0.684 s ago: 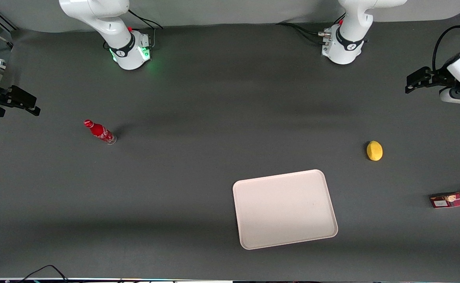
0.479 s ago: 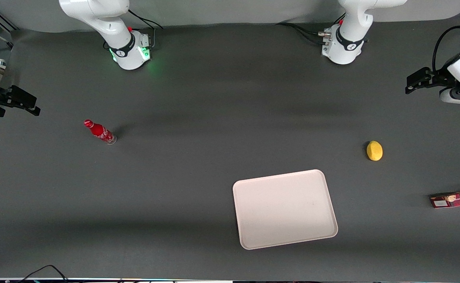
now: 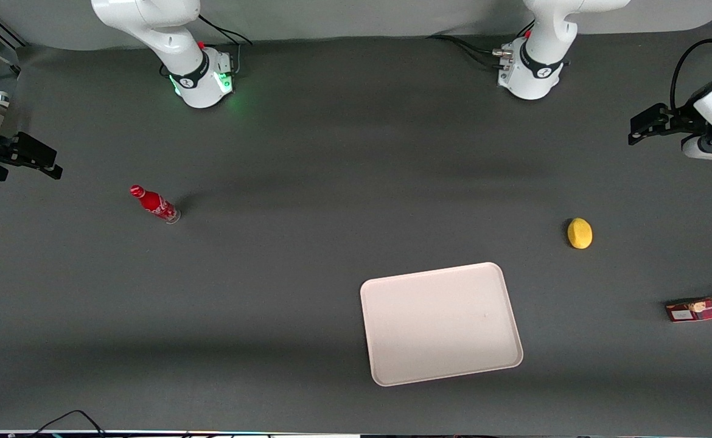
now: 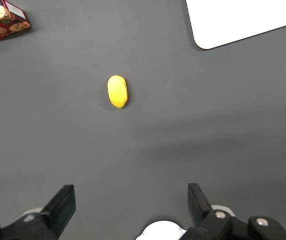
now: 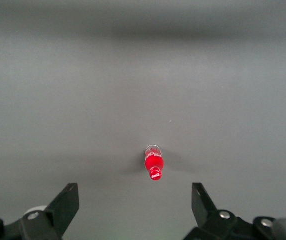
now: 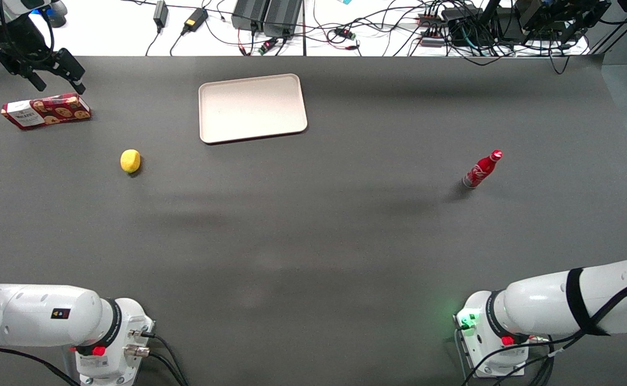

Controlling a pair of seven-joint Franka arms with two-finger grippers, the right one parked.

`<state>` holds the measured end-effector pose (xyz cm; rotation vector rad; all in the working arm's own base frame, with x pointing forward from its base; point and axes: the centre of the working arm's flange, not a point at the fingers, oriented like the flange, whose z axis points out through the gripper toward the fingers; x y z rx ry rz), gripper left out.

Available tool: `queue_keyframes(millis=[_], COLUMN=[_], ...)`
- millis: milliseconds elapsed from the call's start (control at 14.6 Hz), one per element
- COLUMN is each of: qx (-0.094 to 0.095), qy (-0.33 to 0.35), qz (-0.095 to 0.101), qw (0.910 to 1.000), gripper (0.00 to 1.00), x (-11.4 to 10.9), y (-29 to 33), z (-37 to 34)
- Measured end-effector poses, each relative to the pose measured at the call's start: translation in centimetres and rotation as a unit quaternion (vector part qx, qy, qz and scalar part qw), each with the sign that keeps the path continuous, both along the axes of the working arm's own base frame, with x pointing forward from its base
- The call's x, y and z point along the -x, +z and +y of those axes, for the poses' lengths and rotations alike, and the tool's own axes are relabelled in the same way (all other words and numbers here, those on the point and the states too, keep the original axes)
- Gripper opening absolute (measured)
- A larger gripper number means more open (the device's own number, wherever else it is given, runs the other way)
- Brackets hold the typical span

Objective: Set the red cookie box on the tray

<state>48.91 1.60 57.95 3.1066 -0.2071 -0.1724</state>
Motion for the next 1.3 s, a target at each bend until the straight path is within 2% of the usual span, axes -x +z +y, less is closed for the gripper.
queue_keyframes(millis=[615, 1094, 1299], qx=[-0.005, -0.025, -0.030], qy=[0.012, -0.002, 0.017], qz=[0.003, -0.001, -0.005], qw=[0.9999, 0.9997, 0.9994], gripper=[1.00, 1.00, 1.00], x=[0.1, -0.1, -0.8], y=[0.4, 0.7, 1.1], z=[1.1, -0.1, 1.2])
